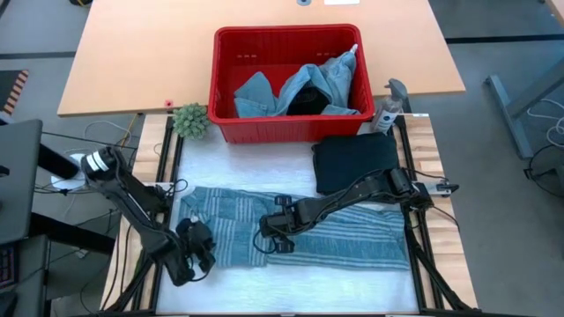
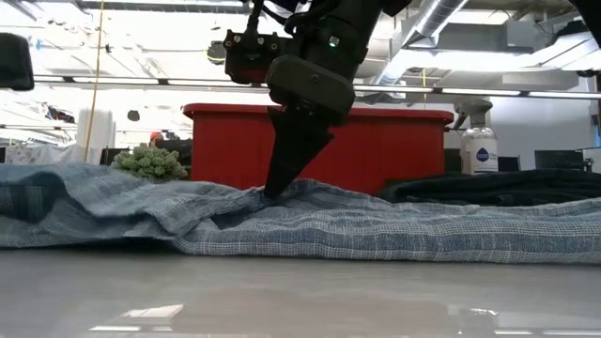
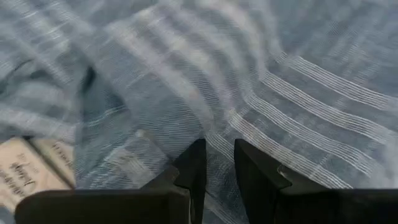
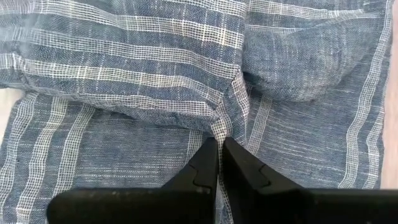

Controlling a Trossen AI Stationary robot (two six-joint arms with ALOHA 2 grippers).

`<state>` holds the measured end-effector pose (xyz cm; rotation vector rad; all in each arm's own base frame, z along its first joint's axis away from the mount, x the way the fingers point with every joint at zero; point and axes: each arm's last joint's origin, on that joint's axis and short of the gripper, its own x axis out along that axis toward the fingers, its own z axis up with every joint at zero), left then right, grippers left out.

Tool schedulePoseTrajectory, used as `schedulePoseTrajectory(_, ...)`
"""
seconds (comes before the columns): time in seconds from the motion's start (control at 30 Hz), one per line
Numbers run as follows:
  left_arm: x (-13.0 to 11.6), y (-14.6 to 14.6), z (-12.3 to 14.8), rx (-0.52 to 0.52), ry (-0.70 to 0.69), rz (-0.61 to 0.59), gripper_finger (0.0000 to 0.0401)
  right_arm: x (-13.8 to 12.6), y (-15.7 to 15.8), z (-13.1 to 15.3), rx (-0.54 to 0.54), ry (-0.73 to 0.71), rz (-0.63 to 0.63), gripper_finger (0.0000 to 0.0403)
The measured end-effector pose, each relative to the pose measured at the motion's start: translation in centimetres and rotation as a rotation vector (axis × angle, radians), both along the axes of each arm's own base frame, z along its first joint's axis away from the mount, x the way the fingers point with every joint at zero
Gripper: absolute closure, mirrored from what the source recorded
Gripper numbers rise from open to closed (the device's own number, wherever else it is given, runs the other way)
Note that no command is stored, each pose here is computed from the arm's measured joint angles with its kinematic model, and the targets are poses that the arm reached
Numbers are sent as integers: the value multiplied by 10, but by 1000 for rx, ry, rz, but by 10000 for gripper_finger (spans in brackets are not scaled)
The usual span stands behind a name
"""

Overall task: Fold Laundry from Bin
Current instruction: Fold the blue polo shirt

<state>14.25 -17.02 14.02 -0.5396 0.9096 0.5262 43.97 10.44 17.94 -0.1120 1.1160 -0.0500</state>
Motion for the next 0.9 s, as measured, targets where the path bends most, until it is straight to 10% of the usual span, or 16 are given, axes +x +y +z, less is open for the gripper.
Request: schedulePoseTrajectory(0.9, 7, 3, 16, -27, 3, 63, 326, -15, -8, 23, 130, 95, 63, 300)
